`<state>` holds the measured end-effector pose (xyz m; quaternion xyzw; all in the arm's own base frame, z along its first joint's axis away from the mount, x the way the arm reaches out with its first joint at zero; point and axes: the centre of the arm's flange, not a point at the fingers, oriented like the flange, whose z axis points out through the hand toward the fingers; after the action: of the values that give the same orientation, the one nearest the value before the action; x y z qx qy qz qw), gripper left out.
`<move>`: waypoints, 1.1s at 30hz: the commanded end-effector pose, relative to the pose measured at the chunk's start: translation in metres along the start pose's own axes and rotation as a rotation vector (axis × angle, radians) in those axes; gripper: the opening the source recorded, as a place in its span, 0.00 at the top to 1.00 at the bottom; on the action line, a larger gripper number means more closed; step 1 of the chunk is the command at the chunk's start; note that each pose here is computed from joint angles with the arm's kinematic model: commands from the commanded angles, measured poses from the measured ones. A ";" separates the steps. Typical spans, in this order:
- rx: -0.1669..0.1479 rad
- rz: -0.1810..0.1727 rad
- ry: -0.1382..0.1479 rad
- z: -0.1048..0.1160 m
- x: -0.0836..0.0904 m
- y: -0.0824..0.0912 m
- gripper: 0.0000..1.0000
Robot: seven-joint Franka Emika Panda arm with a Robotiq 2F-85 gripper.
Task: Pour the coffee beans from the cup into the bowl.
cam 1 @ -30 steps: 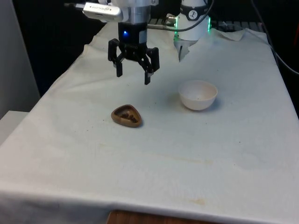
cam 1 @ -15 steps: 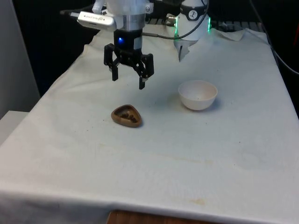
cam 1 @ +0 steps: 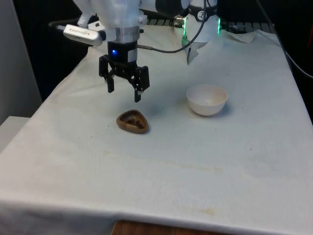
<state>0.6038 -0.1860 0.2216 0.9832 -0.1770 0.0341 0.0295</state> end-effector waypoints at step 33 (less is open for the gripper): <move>0.095 0.010 0.001 0.038 0.014 0.025 0.00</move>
<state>0.6097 -0.2167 0.1876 0.9827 -0.1805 0.0394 -0.0133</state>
